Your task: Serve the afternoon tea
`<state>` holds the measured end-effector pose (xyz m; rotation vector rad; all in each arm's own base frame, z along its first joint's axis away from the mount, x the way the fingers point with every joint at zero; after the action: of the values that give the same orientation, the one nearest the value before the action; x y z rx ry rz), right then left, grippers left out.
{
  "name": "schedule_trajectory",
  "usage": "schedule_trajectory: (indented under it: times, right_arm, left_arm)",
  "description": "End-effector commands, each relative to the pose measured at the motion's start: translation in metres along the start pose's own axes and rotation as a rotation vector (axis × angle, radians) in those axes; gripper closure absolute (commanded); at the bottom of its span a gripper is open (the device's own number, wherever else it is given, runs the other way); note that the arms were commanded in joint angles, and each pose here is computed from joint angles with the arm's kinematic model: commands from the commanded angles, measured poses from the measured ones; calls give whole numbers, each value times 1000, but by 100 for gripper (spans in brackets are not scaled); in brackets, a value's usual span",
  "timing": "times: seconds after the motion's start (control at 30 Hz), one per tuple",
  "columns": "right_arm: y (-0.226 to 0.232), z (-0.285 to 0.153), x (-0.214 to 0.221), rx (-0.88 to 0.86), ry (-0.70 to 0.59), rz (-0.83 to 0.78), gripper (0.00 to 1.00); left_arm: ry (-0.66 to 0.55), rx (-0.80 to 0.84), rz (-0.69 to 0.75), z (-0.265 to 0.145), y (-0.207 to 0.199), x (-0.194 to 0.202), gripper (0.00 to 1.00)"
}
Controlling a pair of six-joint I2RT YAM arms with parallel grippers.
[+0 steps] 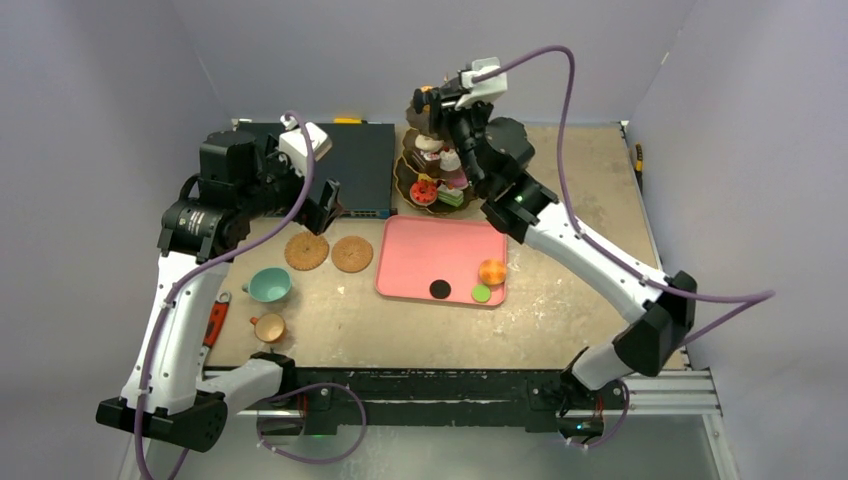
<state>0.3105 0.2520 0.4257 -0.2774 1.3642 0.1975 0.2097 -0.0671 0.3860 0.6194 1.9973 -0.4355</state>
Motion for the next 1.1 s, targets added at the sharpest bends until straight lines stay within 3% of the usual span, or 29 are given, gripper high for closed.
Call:
schedule_trajectory:
  times: [0.0,0.57,1.07]
  right_arm:
    - [3,28,-4,-26,-36,-44,60]
    - [8,84,40,30,-3,-74,60]
    - [2,71,48,31,17,-102,40]
  left_arm:
    - [-57,-13,39,-12,-1,-12,1]
    - [-55,-28,57,-17,-1,-13,1]
    - [-59,-34,61,-18,-1,-14,1]
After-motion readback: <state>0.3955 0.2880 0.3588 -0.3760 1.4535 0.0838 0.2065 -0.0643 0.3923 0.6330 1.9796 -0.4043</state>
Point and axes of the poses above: each gripper's point midway between its finger pads, its own z axis out along the fingers, its own y axis along the line the jaws close on, x = y × z, the point moved 9 cm from there along -z, back along the fingers, and after that the axes turned 8 degrees about -z, right-handed, at the moved point
